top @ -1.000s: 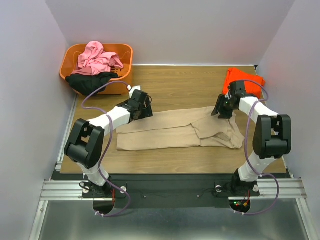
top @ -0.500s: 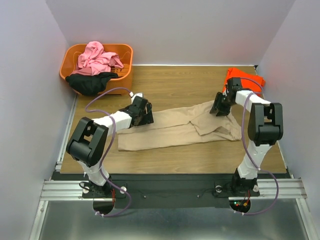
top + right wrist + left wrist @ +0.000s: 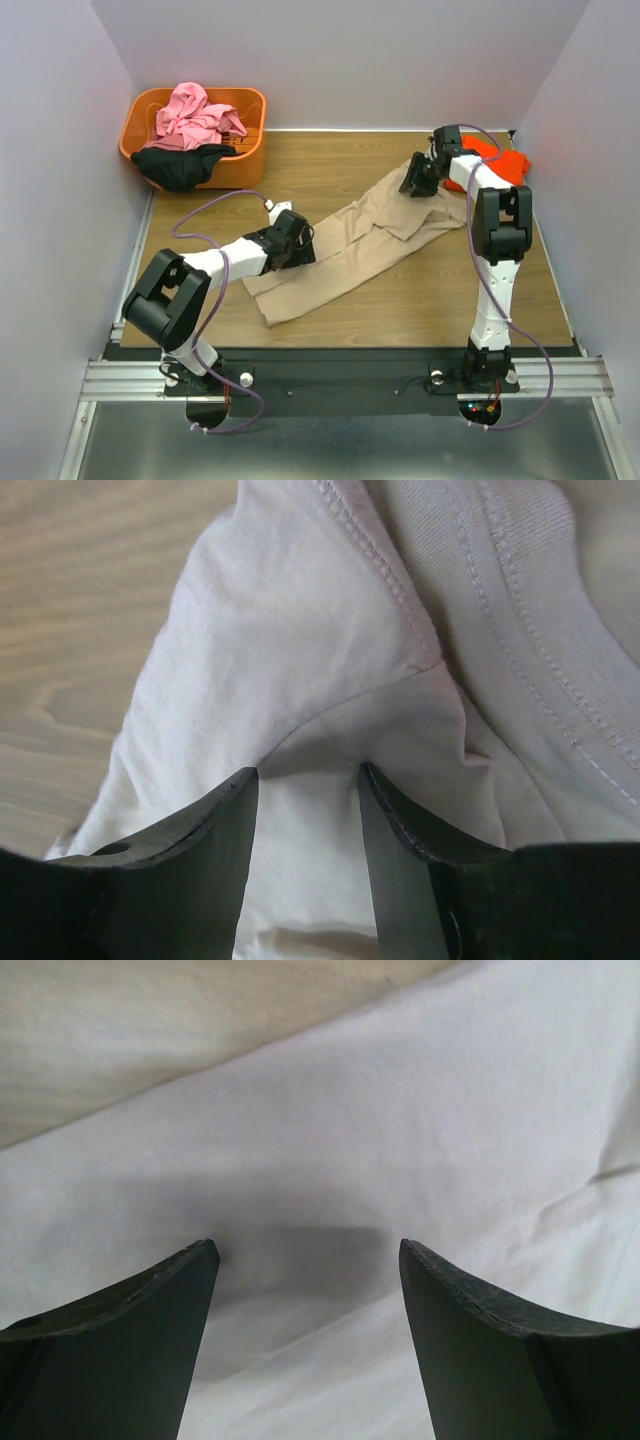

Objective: Fold and stack the t-shirts
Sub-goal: Fold the tshirt

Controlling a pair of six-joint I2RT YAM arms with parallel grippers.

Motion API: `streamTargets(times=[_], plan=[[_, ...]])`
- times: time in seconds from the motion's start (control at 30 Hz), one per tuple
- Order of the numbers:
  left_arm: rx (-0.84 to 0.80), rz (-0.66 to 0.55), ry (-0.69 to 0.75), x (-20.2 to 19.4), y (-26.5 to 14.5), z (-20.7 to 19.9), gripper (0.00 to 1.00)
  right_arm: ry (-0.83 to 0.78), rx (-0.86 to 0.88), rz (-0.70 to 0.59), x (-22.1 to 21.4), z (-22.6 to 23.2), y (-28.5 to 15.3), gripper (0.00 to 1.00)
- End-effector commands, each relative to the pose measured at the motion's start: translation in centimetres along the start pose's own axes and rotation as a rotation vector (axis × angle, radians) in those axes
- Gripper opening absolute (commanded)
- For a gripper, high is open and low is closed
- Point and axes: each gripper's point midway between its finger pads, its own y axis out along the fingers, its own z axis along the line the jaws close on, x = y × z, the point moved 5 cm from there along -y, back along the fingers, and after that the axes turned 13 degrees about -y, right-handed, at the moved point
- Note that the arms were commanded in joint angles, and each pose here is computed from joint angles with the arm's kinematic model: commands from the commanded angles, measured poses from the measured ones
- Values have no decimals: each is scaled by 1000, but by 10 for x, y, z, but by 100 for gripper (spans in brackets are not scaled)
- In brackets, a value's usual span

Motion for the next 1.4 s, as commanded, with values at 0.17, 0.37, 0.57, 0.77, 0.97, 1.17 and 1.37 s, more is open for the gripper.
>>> streamTargets(times=[0.17, 0.37, 0.57, 0.77, 0.97, 1.17, 1.37], plan=[[130, 184, 8, -52, -35, 21, 85, 14, 73, 2, 26, 29, 57, 52], [7, 134, 45, -35, -66, -11, 86, -60, 122, -96, 57, 57, 27, 53], [-32, 64, 72, -8, -82, -33, 88, -107, 94, -92, 46, 57, -4, 53], [-62, 75, 136, -13, -69, -36, 88, -125, 16, -21, 1, 40, -16, 53], [-55, 110, 216, -22, -49, -34, 88, -148, 33, -68, -2, 45, -38, 54], [-45, 129, 246, -28, -46, -26, 88, -124, 49, -51, 7, 43, -8, 54], [-35, 112, 182, -30, -61, -12, 88, -112, 102, -78, 32, 56, 29, 54]])
